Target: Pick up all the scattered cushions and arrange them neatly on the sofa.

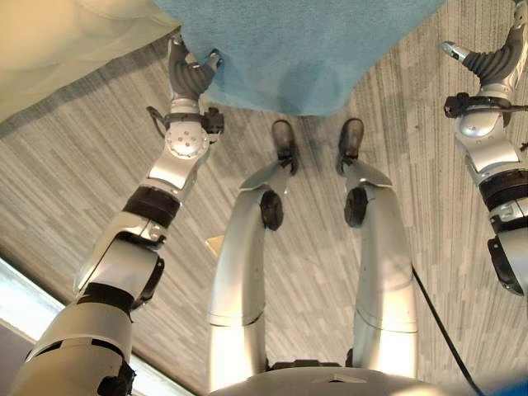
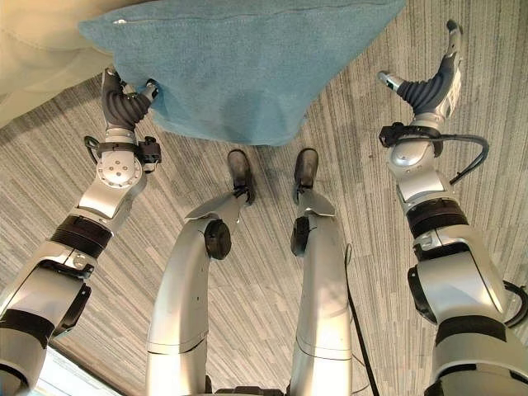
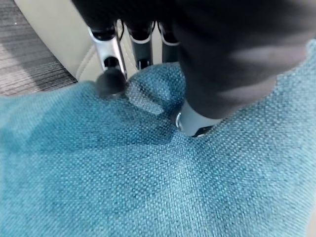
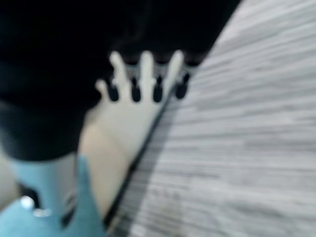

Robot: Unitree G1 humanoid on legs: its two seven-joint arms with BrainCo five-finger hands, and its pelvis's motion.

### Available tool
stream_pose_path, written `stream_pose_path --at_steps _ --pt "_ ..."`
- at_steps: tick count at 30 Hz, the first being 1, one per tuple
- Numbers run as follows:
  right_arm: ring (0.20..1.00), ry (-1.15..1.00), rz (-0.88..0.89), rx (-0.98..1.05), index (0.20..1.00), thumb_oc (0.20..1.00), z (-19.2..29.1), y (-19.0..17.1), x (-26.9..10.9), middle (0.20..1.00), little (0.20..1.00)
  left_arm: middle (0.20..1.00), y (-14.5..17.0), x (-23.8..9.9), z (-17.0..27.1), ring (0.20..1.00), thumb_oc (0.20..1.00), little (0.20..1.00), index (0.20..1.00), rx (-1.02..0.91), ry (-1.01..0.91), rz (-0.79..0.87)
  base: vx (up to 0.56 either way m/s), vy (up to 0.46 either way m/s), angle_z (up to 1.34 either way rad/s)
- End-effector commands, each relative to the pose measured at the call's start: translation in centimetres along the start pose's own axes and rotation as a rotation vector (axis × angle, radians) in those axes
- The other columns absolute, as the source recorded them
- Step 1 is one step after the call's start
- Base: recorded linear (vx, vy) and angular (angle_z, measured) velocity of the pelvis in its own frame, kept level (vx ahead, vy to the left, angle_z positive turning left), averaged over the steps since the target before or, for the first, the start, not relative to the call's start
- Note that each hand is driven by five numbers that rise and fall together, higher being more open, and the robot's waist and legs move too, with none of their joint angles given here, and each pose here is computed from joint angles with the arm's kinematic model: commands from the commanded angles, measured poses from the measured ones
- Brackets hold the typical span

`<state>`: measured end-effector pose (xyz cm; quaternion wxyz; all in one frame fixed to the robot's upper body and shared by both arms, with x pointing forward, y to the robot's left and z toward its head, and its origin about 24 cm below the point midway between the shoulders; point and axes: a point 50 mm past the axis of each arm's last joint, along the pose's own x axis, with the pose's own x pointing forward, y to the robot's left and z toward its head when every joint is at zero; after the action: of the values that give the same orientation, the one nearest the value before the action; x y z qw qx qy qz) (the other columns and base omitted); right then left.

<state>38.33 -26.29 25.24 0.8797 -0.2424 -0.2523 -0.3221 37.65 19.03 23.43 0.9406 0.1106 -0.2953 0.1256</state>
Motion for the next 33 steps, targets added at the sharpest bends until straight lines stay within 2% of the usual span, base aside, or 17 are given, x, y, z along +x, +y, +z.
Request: stream_pose_path --at_steps 1,5,7,14,17,23,26,33 --pt "1.000 -0.036 -0.003 0.100 1.000 1.000 1.3 0.1 0.3 1.000 1.000 0.200 0.6 -1.0 0.0 0.200 0.200 0.200 0.200 -0.034 -0.028 0.006 0.00 0.000 0.00" --pt "1.000 -0.020 0.016 0.149 1.000 1.000 1.7 0.8 0.3 1.000 1.000 0.200 1.0 -1.0 0.2 0.200 0.200 0.200 0.200 -0.053 -0.036 0.022 0.01 0.012 0.02" --pt "1.000 0.004 0.045 0.242 1.000 1.000 2.1 1.2 0.5 1.000 1.000 0.200 1.3 -1.1 0.1 0.200 0.200 0.200 0.200 -0.054 -0.035 0.018 0.01 0.010 0.02" --pt "1.000 0.010 0.054 0.279 1.000 1.000 2.9 0.8 1.6 1.000 1.000 0.200 2.0 -1.9 -0.7 0.200 0.200 0.200 0.200 -0.037 -0.011 -0.007 0.01 0.009 0.02" --pt "1.000 -0.054 0.048 0.270 1.000 1.000 4.6 0.5 2.4 1.000 1.000 0.200 1.8 -2.4 -0.8 0.200 0.200 0.200 0.200 -0.045 -0.021 -0.044 0.02 0.010 0.02" --pt "1.000 -0.110 0.092 0.280 1.000 1.000 6.9 1.1 3.1 1.000 1.000 0.200 0.4 -3.0 -0.7 0.200 0.200 0.200 0.200 -0.045 -0.028 -0.126 0.01 0.005 0.01" --pt "1.000 -0.227 0.172 0.265 1.000 1.000 10.3 1.7 3.6 1.000 1.000 0.200 -1.5 -3.4 0.4 0.200 0.200 0.200 0.200 -0.036 -0.080 -0.240 0.00 0.000 0.00" --pt "1.000 -0.377 0.356 0.337 1.000 1.000 16.0 4.6 2.5 1.000 1.000 0.200 -4.0 -3.5 2.9 0.200 0.200 0.200 0.200 -0.092 -0.182 -0.347 0.02 0.032 0.02"
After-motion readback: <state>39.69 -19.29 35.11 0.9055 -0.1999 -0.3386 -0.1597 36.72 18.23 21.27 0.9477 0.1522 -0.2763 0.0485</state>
